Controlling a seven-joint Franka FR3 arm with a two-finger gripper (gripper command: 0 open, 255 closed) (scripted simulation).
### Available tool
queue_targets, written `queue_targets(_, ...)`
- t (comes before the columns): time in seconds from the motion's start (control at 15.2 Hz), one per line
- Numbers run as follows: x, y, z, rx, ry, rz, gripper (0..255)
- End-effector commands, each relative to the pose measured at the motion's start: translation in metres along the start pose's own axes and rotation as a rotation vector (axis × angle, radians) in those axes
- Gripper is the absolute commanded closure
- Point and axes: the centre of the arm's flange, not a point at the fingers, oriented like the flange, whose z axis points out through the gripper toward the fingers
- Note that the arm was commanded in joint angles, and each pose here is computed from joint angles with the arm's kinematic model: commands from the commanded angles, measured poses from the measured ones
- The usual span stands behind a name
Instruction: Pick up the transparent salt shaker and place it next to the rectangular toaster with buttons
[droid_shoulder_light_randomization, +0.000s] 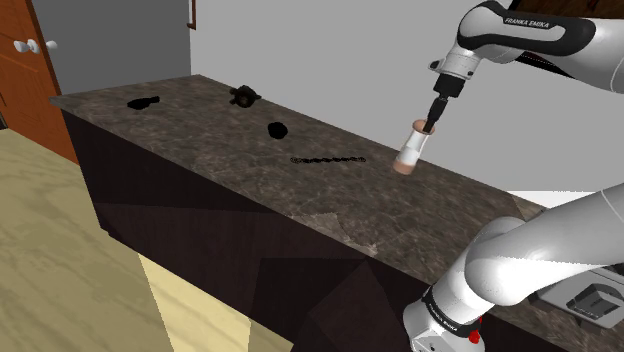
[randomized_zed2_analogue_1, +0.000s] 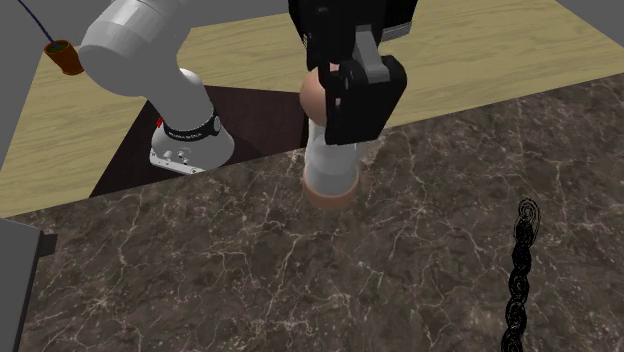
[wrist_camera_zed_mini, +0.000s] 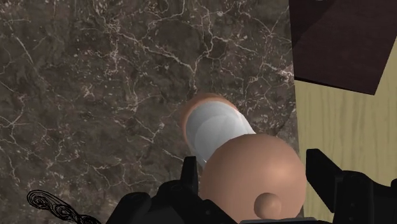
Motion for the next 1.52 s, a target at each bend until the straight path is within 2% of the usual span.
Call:
queue_targets(0.0, -0.001, -0.002, -0.011, 0.000, 0.000, 0.000, 255)
queue_targets(0.86, -0.001, -0.013, -0.075, 0.000, 0.000, 0.000, 255)
queue_targets(1.45, -0.119, -0.026, -0.073, 0.000, 0.000, 0.000, 255)
